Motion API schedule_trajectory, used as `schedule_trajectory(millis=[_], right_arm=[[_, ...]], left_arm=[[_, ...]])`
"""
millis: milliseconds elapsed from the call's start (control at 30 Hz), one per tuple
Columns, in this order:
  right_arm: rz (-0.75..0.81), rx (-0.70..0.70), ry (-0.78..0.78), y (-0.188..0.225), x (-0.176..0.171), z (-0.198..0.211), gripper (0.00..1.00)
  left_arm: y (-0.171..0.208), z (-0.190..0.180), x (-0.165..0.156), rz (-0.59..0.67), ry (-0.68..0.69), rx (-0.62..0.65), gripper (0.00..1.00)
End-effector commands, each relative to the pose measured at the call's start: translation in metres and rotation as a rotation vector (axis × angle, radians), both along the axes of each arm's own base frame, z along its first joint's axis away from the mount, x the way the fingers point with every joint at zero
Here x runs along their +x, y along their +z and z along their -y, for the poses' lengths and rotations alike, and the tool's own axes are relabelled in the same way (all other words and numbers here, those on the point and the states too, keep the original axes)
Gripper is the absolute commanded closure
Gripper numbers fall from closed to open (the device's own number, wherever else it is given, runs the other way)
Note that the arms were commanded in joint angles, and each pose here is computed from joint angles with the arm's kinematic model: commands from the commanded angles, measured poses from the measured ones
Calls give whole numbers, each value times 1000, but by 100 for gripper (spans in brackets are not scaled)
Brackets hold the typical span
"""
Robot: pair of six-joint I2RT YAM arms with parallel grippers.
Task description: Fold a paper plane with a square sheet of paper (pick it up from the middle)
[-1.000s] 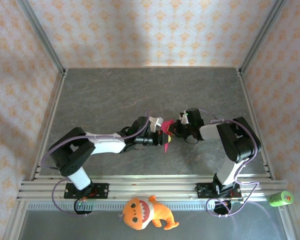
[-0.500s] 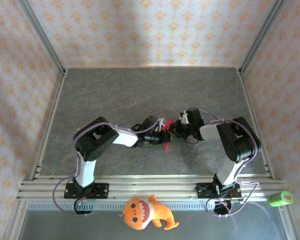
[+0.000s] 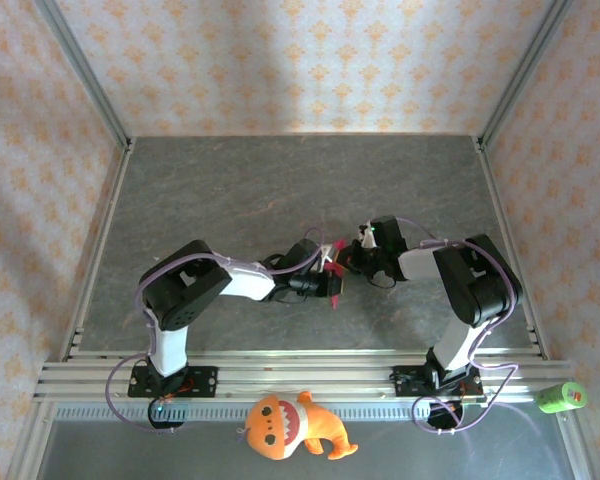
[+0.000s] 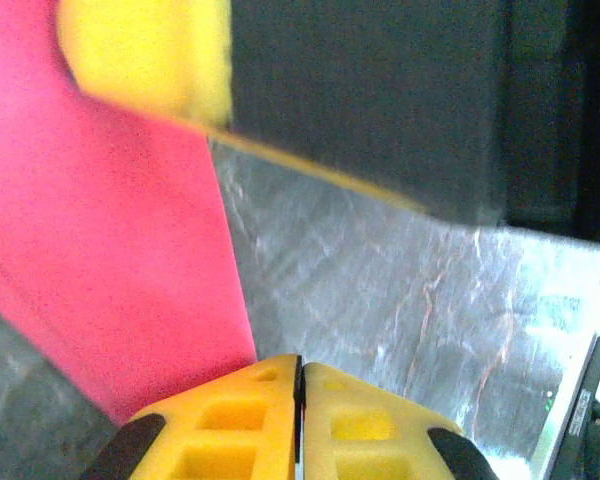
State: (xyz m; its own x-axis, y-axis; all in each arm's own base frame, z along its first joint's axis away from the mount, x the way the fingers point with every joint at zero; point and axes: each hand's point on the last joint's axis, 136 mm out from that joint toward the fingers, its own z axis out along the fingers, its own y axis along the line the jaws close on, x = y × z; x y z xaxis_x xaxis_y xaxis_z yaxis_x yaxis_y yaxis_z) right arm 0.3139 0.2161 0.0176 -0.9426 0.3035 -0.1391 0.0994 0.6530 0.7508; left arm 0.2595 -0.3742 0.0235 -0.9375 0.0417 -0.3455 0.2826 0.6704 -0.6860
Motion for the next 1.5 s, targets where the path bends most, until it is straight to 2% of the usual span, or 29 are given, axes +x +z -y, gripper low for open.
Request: schedule_trajectory(millis=[0, 367, 567, 700, 800, 867, 967, 1167, 1467], right_arm=[[-116, -265, -96, -61, -18, 44, 97], [-110, -255, -92, -57, -17, 43, 98], [-116, -227, -91, -54, -20, 38, 98], [-118, -188, -86, -47, -22, 31, 97], [-109, -167, -90, -37, -23, 24, 97], [-117, -162, -111, -33, -24, 23, 97], [-123, -154, -119, -31, -24, 20, 97], [-124, -145, -124, -29, -25, 17, 97], [-126, -131, -113, -27, -27, 13, 97]], left_arm=[[-26, -17, -40, -106, -69, 111, 87], [-34, -31, -79, -127, -135, 175, 90], [-3, -19, -88, -86, -190, 49, 90], [27, -16, -69, -2, -138, -7, 92], [48, -22, -41, 40, -23, -85, 94], [57, -29, -18, 43, 82, -142, 94], [65, -24, 1, 38, 129, -224, 94], [58, 0, 22, 27, 120, -235, 93], [13, -5, 41, 7, 179, -60, 93]])
